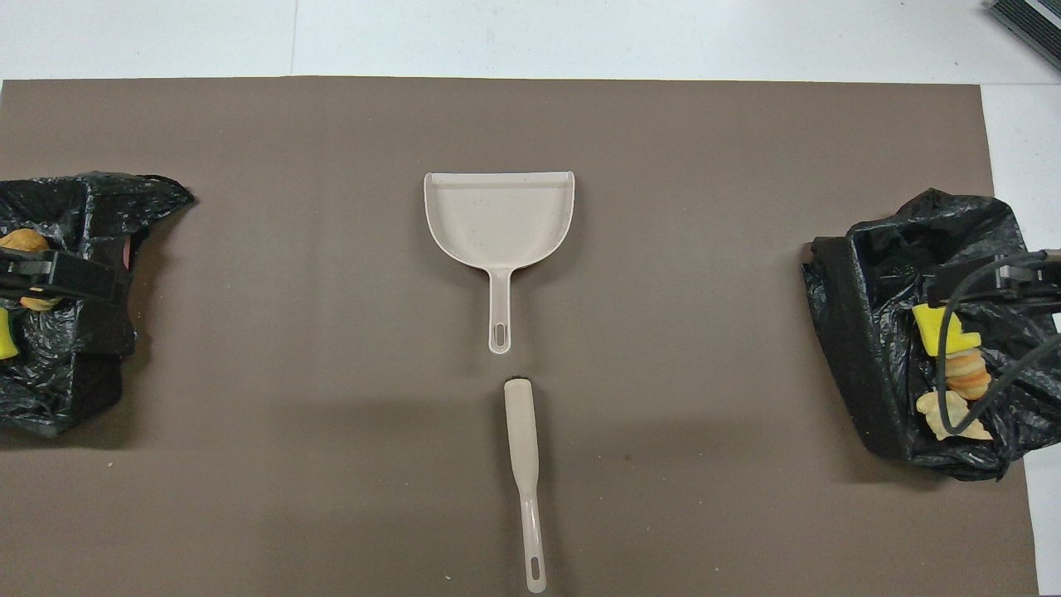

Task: Sweep and dump trash in bin

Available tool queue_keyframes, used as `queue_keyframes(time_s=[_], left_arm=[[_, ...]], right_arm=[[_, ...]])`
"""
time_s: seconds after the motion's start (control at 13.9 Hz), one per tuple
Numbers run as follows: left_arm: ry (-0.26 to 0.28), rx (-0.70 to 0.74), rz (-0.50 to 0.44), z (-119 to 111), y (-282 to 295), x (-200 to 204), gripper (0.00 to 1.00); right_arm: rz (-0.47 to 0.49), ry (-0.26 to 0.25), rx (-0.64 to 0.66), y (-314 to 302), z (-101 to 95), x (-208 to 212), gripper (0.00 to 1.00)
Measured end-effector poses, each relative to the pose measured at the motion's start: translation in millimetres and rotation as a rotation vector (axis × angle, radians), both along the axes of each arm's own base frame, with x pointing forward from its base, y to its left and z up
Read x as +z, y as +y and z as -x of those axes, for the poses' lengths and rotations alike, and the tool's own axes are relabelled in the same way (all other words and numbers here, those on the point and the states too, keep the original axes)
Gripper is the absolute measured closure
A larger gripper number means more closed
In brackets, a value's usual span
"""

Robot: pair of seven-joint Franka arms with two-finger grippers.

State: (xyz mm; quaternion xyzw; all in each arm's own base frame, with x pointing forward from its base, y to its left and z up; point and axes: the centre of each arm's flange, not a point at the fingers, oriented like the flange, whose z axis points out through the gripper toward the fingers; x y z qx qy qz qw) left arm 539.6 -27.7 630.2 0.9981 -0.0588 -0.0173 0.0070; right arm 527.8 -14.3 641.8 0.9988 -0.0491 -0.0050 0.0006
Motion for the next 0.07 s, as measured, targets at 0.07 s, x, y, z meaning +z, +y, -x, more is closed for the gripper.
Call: queue_keyframes(time_s=[0.07], left_arm=[[0.002,0.000,0.000,0.2,0.0,-0.2,0.00]], right_arm=[[0.000,-0.004,0.001,0.5,0.8,1.8,0.00]])
